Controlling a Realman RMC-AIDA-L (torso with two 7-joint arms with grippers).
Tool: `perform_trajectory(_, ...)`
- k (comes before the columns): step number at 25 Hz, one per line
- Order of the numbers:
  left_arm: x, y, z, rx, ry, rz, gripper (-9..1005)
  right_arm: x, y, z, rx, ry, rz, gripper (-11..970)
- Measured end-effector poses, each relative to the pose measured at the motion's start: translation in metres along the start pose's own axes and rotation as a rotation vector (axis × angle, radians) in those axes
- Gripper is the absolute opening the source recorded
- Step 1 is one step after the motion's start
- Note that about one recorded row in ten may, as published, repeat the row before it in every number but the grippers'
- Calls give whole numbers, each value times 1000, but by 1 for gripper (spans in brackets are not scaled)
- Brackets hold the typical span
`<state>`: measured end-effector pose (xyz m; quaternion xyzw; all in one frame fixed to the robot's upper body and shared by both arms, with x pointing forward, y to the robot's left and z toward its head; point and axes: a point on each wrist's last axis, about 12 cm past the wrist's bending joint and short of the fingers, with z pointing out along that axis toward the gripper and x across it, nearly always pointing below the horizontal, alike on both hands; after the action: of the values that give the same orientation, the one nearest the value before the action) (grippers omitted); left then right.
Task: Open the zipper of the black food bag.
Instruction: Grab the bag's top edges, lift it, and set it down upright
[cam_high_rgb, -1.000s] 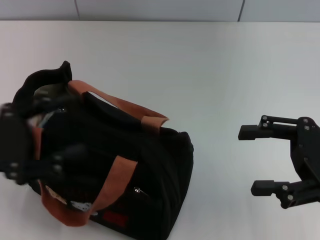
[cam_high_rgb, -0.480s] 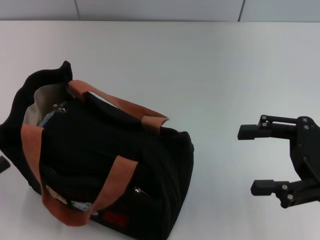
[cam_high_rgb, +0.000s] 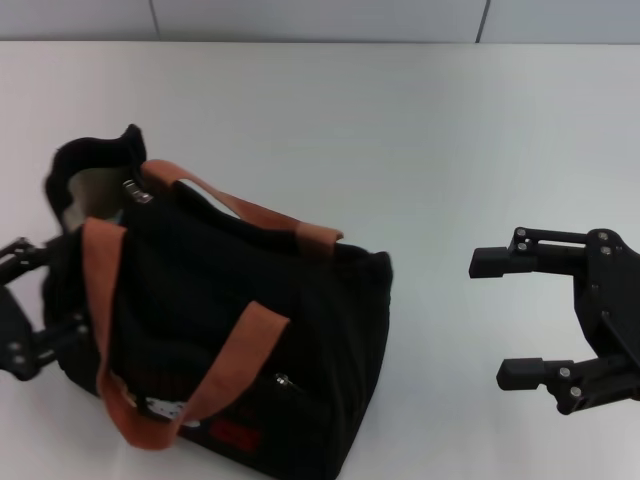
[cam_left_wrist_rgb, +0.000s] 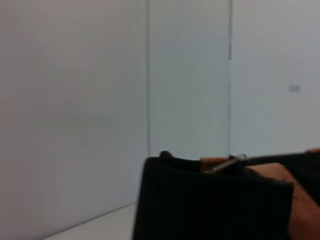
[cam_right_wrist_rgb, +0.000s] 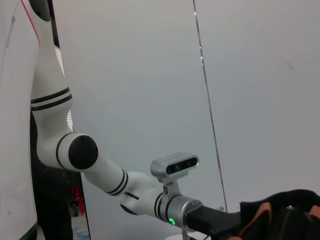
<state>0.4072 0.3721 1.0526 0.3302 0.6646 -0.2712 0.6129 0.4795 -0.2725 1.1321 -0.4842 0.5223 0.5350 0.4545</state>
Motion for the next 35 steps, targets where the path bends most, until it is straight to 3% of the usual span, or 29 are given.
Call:
perform_trajectory(4, 1, -4, 14, 27, -27, 70, 709, 1, 1, -2, 8, -3, 4, 834)
perform_trajectory(6, 1, -8, 19, -23, -81, 111, 653, 1, 2, -3, 12, -6, 6, 834)
perform_trajectory(17, 1, -12, 34, -23, -140, 161, 326, 1, 4, -3, 7, -13, 7, 834)
perform_trajectory(26, -15, 1, 47, -55, -238, 271, 164, 0, 8, -9, 46, -63, -11, 834)
perform_trajectory(27, -26, 9, 54, -49, -266, 350, 157, -1, 8, -11, 57, -71, -16, 834)
perform_trajectory(31, -42, 19, 64, -28, -310, 522, 157, -6, 5, -22, 147, -128, -3, 834)
perform_trajectory(35, -67, 27, 77, 22, -407, 708, 158, -18, -9, -29, 222, -178, 124, 834)
